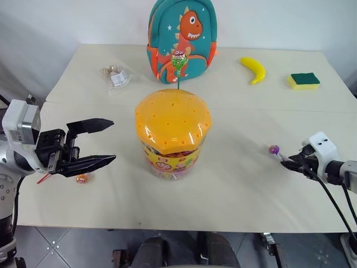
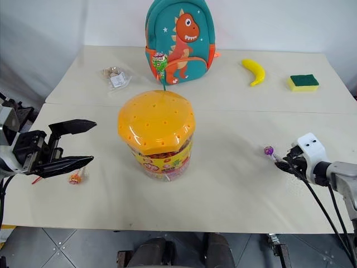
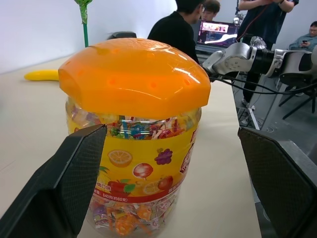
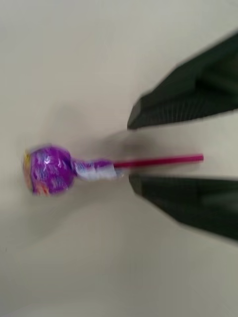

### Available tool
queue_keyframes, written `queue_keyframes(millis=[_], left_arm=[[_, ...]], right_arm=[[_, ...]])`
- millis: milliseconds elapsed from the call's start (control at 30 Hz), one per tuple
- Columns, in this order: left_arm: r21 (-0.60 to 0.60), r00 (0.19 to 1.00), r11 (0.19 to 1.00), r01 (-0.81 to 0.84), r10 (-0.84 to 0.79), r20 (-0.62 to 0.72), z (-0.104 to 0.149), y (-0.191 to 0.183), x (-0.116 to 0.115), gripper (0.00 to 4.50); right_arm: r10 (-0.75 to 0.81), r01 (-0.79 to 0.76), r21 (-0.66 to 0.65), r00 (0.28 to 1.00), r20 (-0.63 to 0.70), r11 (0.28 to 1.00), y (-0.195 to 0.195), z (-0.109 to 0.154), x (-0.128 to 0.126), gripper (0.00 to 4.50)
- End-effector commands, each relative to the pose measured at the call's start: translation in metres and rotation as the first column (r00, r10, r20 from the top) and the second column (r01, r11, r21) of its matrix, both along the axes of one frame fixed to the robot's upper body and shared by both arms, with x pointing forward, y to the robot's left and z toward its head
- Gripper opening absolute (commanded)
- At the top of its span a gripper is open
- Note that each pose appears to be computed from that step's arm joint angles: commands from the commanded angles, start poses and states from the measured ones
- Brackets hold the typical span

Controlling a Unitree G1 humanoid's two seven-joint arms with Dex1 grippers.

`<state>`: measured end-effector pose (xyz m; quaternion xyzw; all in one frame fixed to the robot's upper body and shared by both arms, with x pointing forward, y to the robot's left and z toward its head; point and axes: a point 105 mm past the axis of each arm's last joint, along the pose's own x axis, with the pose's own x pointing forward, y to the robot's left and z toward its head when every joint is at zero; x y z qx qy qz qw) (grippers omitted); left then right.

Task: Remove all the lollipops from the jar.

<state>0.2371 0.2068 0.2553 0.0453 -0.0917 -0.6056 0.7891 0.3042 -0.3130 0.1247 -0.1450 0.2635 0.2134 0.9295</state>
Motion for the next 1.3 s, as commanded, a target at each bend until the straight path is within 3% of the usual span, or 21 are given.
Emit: queue_keyframes(millis=[33,133,300,500,767,900,1067,1233,1300], left_arm=[[-0.066,0.997,0.997,-0.041,0.045,0.065,0.019,0.009,-0.001,4.50],[-0.112,0.994,0.991,-0.078,0.086,0.066,0.021,0.015,0.000,4.50],[-0.200,0.985,0.969,-0.145,0.161,0.063,0.023,0.024,0.004,4.50],[-0.214,0.982,0.962,-0.167,0.182,0.052,0.019,0.025,0.004,4.50],[-0.199,0.979,0.962,-0.186,0.200,0.048,0.013,0.025,0.001,4.50],[-0.199,0.976,0.961,-0.194,0.210,0.063,0.017,0.028,0.000,4.50],[-0.201,0.974,0.960,-0.198,0.216,0.072,0.017,0.027,-0.002,4.50],[-0.202,0.973,0.959,-0.198,0.217,0.077,0.017,0.026,-0.004,4.50],[-0.204,0.973,0.958,-0.199,0.219,0.078,0.017,0.026,-0.004,4.50]], right_arm=[[0.194,-0.208,0.041,0.955,0.224,0.977,0.012,0.054,-0.001,2.62],[0.331,-0.407,0.090,0.835,0.439,0.909,0.044,0.103,-0.001,2.62],[0.449,-0.677,0.188,0.644,0.620,0.711,0.137,0.159,0.007,2.62],[0.510,-0.800,0.291,0.569,0.645,0.524,0.216,0.200,0.022,2.62],[0.599,-0.827,0.294,0.553,0.579,0.480,0.273,0.194,0.031,2.62],[0.620,-0.842,0.294,0.533,0.576,0.452,0.283,0.194,0.032,1.81],[0.622,-0.861,0.285,0.503,0.600,0.422,0.295,0.199,0.030,0.10],[0.632,-0.888,0.246,0.451,0.631,0.389,0.294,0.203,0.027,0.04],[0.651,-0.884,0.259,0.463,0.601,0.389,0.290,0.200,0.029,0.04]])
